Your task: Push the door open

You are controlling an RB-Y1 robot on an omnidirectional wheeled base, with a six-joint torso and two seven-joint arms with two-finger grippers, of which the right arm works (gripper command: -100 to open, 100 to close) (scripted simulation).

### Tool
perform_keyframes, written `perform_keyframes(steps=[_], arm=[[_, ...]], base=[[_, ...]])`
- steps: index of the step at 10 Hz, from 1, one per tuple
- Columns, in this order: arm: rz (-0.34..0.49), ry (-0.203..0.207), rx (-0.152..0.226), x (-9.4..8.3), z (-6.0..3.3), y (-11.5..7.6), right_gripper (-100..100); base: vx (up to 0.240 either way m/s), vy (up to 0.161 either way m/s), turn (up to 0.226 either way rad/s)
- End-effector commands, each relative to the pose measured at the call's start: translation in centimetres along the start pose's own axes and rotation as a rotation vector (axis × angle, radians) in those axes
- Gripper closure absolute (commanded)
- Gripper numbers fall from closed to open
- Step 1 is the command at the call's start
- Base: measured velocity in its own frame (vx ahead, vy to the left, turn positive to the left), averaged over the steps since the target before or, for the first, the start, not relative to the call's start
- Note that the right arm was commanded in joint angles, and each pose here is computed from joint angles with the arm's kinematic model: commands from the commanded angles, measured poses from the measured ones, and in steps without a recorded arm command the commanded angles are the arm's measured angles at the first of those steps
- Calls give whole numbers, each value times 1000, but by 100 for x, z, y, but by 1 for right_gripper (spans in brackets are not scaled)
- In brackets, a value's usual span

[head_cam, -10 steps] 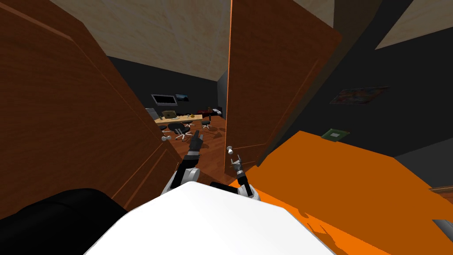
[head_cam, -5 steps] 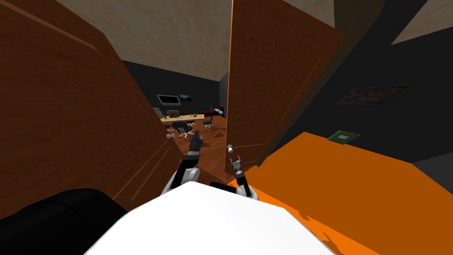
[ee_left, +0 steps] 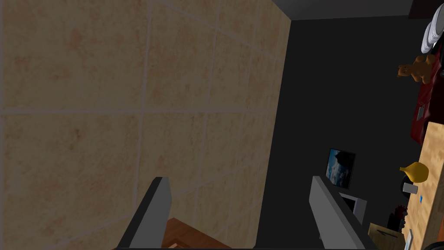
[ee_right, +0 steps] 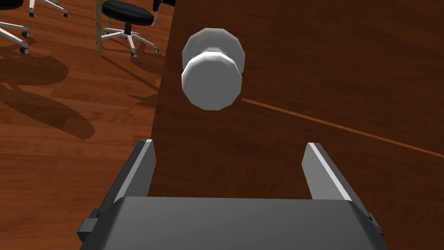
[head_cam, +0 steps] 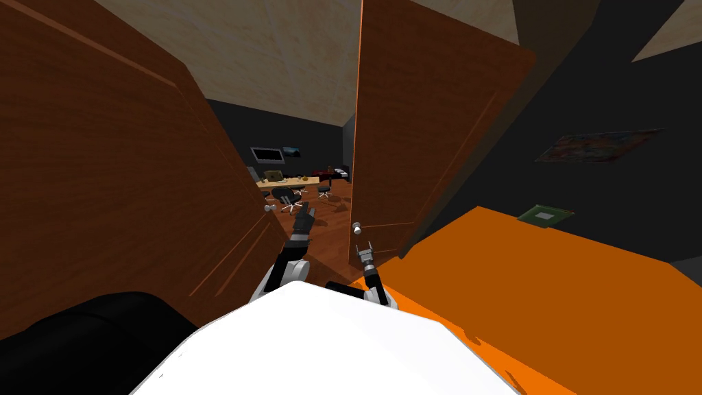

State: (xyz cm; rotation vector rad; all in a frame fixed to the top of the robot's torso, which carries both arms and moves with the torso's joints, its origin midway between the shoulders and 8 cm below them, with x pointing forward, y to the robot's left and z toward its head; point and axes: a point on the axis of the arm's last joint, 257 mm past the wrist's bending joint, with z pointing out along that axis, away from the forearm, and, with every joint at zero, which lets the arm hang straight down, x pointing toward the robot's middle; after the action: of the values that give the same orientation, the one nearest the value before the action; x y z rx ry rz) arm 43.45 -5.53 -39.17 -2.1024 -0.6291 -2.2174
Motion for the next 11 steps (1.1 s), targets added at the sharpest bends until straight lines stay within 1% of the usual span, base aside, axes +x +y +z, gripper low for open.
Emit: perform_keyframes(steps=[1, 4, 7, 8, 9, 11], arm=[[40, -2, -4, 2, 0, -8, -100], [171, -10, -18, 13, -5, -55, -100], [252, -14, -27, 23, -6, -87, -100], [237, -13, -25, 21, -6, -81, -100], [219, -20, -30, -48, -32, 34, -100], [210, -22, -33, -79, -41, 92, -100]], base=[[-38, -21, 24], [-42, -29, 58], [-37, -24, 36], [-13, -9, 5], [101, 25, 28], [170, 69, 23]])
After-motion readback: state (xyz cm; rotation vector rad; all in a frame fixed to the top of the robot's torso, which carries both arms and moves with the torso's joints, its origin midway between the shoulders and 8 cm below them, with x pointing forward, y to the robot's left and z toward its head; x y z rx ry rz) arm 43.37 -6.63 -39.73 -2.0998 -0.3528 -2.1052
